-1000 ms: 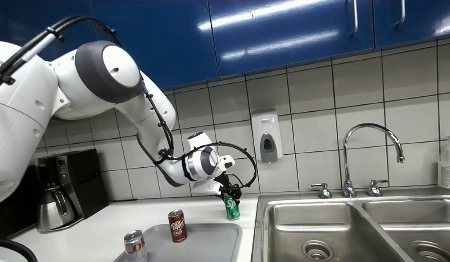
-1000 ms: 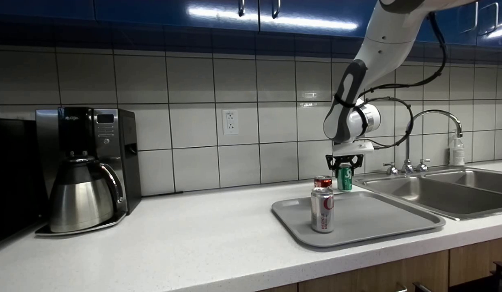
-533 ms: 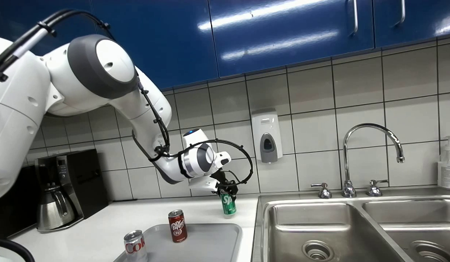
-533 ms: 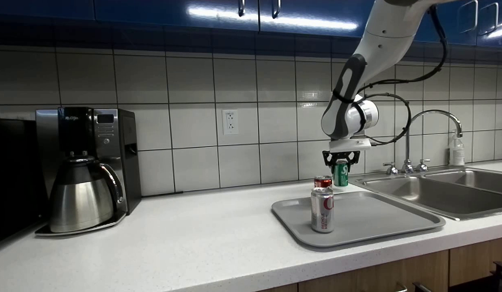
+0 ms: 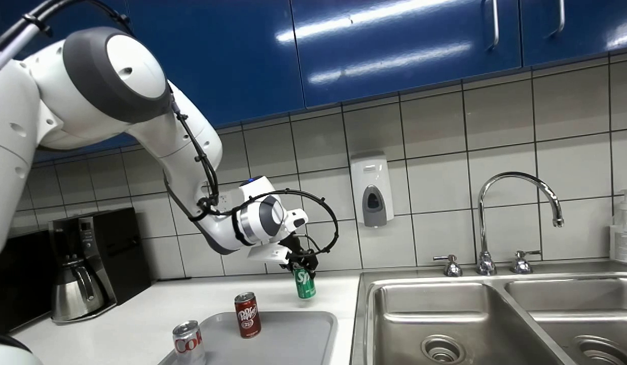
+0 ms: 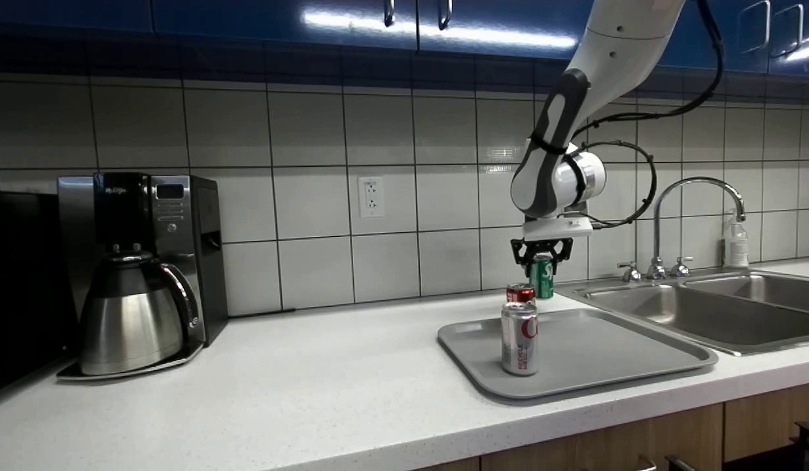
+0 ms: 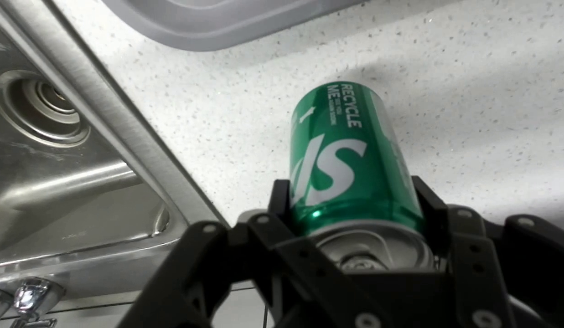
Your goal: Put the cans on the grey tray
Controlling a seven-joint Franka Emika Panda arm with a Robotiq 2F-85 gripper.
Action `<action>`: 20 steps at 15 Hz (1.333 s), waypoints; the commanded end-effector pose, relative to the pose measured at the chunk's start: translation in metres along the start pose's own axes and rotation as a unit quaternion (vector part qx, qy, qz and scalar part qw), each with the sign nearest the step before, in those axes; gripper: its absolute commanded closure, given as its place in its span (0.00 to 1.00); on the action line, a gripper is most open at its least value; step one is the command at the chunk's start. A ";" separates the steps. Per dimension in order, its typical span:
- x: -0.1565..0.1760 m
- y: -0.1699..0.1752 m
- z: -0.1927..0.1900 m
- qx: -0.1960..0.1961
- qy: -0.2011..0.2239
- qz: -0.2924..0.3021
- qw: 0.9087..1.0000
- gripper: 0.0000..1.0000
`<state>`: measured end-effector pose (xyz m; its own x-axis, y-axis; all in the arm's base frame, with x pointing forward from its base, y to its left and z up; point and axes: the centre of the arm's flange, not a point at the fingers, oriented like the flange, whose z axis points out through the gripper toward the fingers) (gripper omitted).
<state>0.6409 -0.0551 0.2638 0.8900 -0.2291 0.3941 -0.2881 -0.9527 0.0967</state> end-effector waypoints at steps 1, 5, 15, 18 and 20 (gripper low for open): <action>-0.022 0.001 -0.026 -0.005 0.003 0.000 1.000 0.61; -0.041 0.005 -0.027 -0.010 -0.007 0.003 1.000 0.61; -0.071 0.014 -0.029 -0.015 -0.021 0.003 1.000 0.61; -0.078 0.017 -0.033 -0.015 -0.019 0.007 1.000 0.61; -0.084 0.018 -0.037 -0.016 -0.018 0.008 1.000 0.61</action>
<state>0.5704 -0.0511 0.2498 0.9095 -0.2429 0.3373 -0.3002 -0.9452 0.1287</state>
